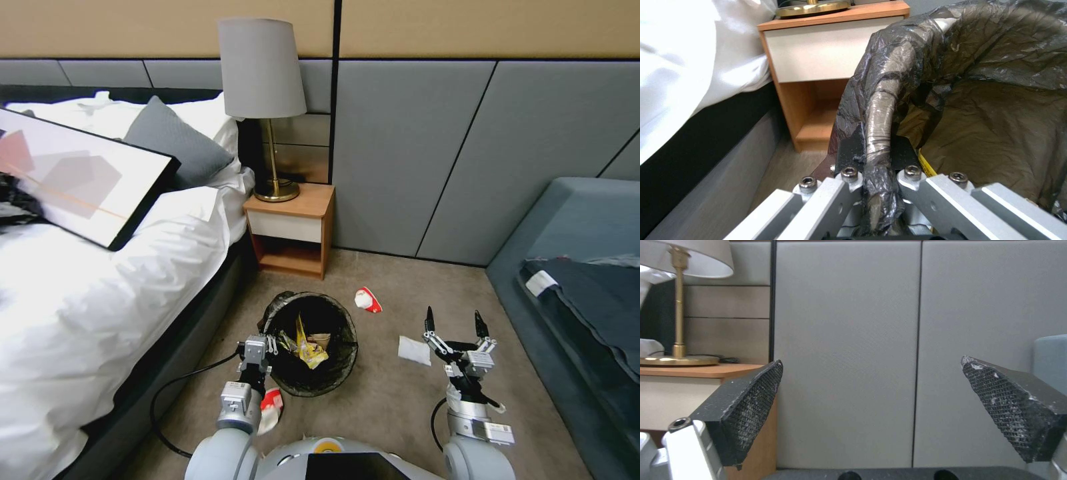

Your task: Pick up the trash bin, then pick up the garbage from the floor and place it into the trash bin.

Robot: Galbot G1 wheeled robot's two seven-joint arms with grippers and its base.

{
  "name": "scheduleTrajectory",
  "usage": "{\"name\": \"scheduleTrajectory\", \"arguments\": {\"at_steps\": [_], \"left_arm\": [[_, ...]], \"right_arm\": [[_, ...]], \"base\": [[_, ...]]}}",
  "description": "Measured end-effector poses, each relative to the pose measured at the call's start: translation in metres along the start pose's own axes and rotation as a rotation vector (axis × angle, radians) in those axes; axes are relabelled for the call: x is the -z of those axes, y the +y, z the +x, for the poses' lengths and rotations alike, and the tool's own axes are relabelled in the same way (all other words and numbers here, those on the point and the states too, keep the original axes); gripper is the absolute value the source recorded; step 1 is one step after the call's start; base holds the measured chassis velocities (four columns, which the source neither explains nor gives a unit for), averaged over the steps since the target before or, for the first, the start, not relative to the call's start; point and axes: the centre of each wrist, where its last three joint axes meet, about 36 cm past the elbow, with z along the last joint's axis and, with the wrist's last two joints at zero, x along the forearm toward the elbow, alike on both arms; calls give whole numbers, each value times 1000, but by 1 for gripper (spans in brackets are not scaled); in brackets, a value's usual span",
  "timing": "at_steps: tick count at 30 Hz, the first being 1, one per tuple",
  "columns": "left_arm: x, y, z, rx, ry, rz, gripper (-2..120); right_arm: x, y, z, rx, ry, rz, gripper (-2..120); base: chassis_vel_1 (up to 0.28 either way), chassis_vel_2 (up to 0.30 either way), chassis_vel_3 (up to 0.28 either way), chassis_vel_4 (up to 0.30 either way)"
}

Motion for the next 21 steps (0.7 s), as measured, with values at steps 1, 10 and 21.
{"name": "scheduleTrajectory", "arguments": {"at_steps": [1,10,21], "left_arm": [[0,0,0,0,0,0,1],[0,0,0,0,1,0,1],[0,0,0,0,0,0,1]], "right_arm": [[0,0,0,0,0,0,100],[0,0,0,0,0,0,100],[0,0,0,0,0,0,100]], "base": [[-126,140,166,-123],[-25,31,26,-28],[0,0,0,0]]}}
